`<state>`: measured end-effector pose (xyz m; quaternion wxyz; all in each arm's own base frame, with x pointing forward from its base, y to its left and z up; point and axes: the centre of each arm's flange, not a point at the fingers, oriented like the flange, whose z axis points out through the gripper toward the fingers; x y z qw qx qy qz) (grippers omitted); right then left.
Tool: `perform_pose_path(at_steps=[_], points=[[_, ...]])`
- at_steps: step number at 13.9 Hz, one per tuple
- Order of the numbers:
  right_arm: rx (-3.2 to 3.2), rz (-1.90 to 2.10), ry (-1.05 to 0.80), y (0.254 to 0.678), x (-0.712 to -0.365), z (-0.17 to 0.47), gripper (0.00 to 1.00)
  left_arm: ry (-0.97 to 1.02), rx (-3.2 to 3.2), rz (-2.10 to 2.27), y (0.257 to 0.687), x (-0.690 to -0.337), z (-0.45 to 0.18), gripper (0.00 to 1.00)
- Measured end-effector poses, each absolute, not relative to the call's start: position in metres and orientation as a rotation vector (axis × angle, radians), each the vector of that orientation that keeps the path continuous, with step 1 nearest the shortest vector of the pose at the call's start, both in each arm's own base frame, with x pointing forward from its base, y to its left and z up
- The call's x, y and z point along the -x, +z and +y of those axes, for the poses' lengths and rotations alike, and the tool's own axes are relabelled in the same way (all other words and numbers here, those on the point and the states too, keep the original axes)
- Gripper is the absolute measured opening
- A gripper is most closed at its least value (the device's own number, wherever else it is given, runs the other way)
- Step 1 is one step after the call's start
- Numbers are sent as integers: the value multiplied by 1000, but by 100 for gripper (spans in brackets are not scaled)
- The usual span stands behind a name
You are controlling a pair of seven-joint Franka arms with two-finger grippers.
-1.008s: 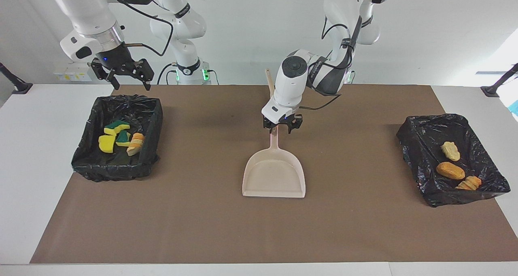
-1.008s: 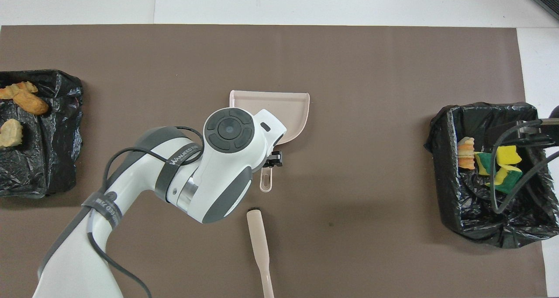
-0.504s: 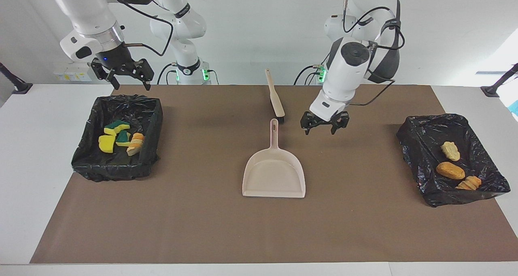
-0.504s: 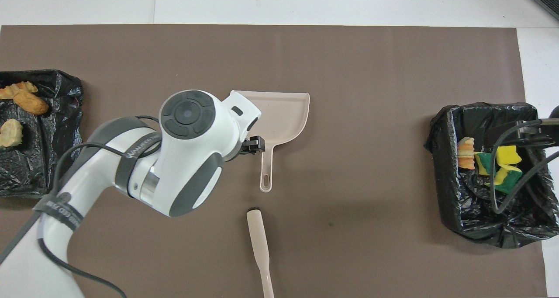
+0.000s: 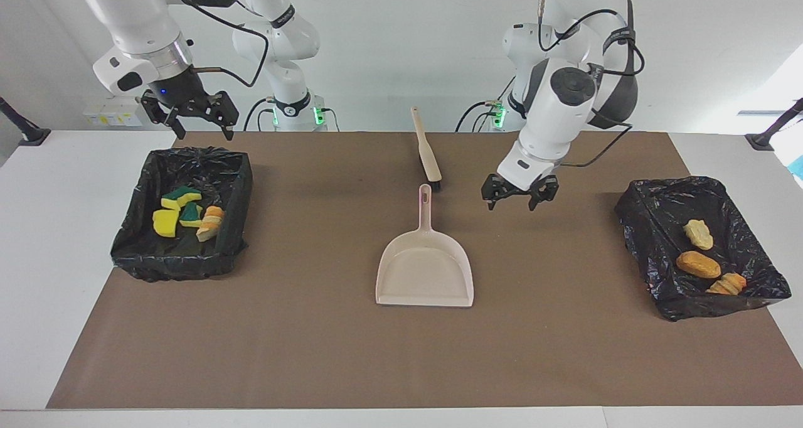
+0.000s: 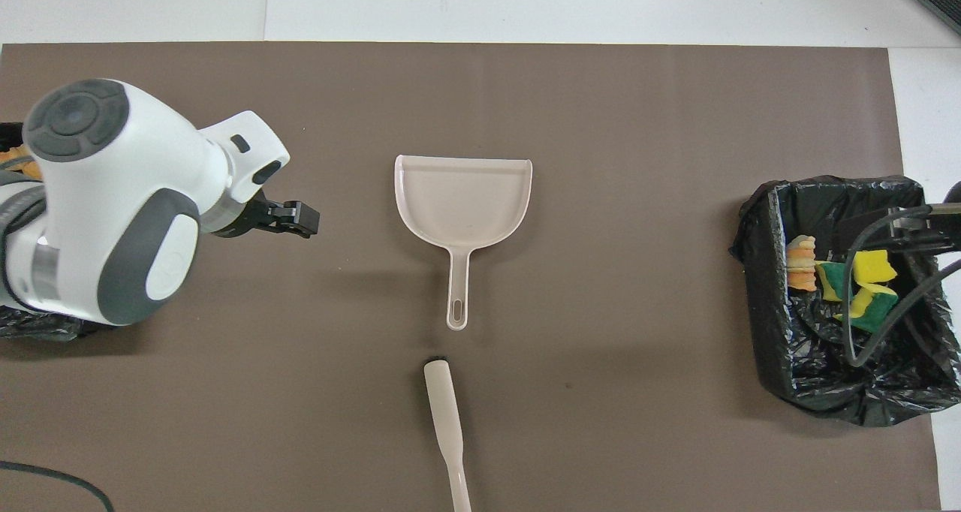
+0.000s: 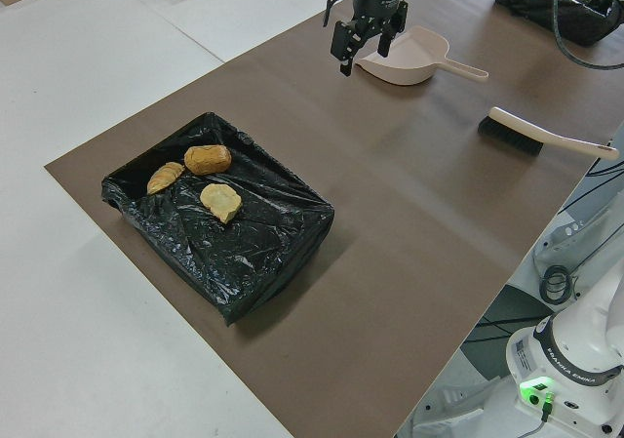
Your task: Sweep and dump trash in bin
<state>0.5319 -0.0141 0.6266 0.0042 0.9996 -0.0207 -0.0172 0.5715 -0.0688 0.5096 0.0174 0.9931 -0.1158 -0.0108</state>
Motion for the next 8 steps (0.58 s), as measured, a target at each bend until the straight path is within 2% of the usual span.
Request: perform_pose_path(at_steps=[8], points=[[-3132,-65,-54,627,-532,-14,100,-14,-3136,-419,642,-526,-29,100]])
